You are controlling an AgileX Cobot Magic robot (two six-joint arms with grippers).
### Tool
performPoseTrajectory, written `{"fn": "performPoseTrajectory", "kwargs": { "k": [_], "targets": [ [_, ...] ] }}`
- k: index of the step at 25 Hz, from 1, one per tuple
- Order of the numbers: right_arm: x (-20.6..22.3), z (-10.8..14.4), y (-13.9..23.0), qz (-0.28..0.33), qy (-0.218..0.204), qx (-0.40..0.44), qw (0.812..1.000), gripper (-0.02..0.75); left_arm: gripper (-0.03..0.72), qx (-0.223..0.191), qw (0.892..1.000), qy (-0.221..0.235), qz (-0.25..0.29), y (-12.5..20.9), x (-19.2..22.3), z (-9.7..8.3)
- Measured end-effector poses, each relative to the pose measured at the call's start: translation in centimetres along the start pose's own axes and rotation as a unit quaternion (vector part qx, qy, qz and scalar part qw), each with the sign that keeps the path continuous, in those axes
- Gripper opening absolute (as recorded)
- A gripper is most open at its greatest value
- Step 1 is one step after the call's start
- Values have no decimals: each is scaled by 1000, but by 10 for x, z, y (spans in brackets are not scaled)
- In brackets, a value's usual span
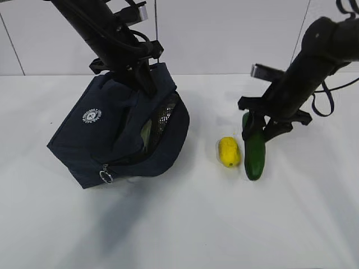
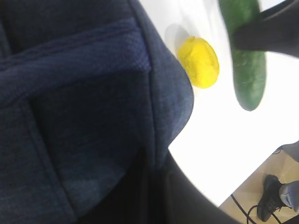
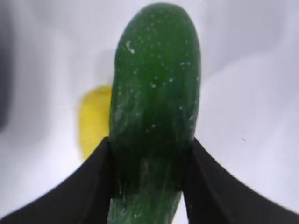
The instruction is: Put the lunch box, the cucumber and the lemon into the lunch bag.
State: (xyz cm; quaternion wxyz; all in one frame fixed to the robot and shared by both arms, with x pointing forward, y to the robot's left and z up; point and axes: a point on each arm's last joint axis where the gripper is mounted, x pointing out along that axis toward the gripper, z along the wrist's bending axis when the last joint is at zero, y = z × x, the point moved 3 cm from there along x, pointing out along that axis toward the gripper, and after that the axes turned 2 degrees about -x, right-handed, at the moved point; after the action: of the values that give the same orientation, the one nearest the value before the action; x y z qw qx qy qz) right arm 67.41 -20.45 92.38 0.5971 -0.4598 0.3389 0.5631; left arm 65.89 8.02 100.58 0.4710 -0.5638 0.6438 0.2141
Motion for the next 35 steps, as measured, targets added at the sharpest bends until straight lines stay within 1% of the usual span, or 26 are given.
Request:
{"fn": "performPoseTrajectory", "kwargs": {
  "k": [1, 3, 5, 9, 11, 12, 20, 23, 26, 32, 35],
  "targets": [
    [-11, 7, -3, -16, -14, -10, 1000, 307, -10, 0, 1000, 0, 0, 0, 0, 0],
    [-29, 23, -6, -40, -57, -33, 997, 307, -10, 0, 1000, 0, 0, 0, 0, 0],
    [-39, 41, -5, -48, -124, -52, 990, 307, -10, 0, 1000, 1, 0, 0, 0, 0],
    [-40, 64, -3, -43, -236, -78, 968, 307, -10, -3, 1000, 10, -1, 0, 0, -2],
    [-35, 72, -4, -42, -281, -85, 955, 306, -10, -5, 1000, 16, -2, 0, 0, -4],
    [-30, 74, -5, -44, -297, -84, 950, 306, -10, -6, 1000, 19, -2, -1, 0, -5],
    [15, 97, -4, -40, -366, -100, 924, 306, -10, -10, 1000, 28, -3, -1, 0, -7],
    [25, 107, -8, -61, -405, -88, 908, 306, -10, -11, 999, 31, -3, -1, 0, -8],
    [36, 109, -14, -85, -433, -69, 895, 306, -10, -11, 999, 31, -3, -1, 0, -8],
    [50, 113, -16, -101, -449, -58, 886, 313, -10, -11, 999, 31, -3, -1, 0, -8],
    [58, 112, -16, -102, -455, -50, 883, 356, -10, -11, 999, 32, -3, -1, 0, -8]
  ]
}}
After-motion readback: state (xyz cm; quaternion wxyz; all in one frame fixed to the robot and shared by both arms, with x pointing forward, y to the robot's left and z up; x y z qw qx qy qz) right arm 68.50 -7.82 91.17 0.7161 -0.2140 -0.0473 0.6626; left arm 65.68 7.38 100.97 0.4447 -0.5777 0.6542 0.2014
